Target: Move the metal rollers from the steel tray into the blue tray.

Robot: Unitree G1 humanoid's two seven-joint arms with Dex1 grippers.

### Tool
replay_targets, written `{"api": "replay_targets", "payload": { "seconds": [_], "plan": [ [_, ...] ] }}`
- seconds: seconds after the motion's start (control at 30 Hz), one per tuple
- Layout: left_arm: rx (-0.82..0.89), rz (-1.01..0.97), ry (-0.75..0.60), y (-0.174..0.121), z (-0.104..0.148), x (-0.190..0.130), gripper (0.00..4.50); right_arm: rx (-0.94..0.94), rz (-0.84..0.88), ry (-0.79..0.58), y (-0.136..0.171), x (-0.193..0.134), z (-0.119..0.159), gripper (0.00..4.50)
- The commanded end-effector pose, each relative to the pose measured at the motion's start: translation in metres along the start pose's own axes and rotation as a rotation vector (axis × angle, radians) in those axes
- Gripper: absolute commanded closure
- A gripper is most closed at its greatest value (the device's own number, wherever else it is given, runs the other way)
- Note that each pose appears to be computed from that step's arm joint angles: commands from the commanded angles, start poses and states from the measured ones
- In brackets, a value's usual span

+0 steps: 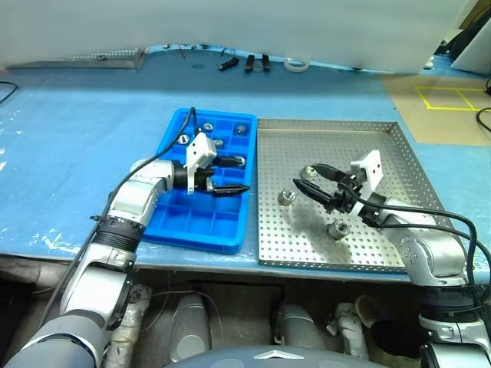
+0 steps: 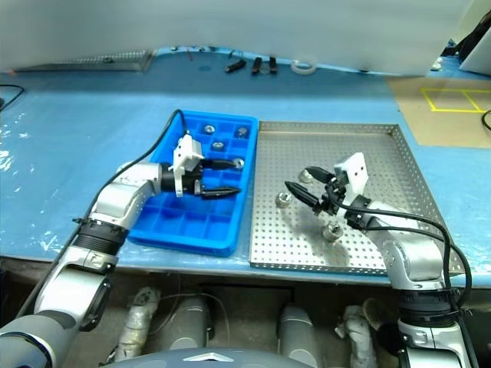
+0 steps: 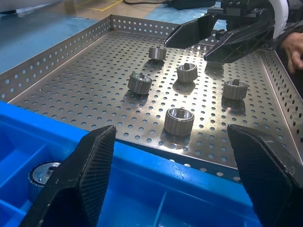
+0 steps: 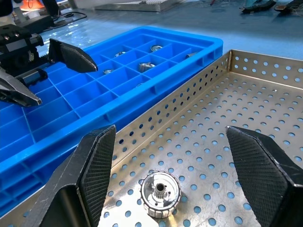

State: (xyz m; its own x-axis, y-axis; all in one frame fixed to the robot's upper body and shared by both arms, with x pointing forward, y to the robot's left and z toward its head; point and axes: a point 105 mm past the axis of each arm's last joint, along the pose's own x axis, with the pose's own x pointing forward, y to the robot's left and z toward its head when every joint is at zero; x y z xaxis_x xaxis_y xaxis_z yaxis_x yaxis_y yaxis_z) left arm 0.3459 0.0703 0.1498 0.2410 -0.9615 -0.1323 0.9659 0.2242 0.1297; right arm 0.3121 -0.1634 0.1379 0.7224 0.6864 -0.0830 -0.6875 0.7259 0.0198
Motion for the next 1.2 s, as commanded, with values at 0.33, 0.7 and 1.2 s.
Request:
{"api": "replay_targets", "payload": {
  "seconds": [0.33,0.7,1.2],
  "plan": [
    [0.045,0.009,-0.023,0.003,0.009,-0.003,0.53,-0.056,-0.007,-0.045,0.001,-0.003,0.016,0.59],
    [0.048,0.004,-0.028,0.003,0.01,-0.001,0.53,-0.06,-0.01,-0.051,0.001,-0.003,0.018,0.59],
    [0.098,-0.204,0.015,-0.013,0.028,0.078,0.53,-0.08,-0.119,-0.081,0.0,-0.03,0.029,0.59]
  ]
}}
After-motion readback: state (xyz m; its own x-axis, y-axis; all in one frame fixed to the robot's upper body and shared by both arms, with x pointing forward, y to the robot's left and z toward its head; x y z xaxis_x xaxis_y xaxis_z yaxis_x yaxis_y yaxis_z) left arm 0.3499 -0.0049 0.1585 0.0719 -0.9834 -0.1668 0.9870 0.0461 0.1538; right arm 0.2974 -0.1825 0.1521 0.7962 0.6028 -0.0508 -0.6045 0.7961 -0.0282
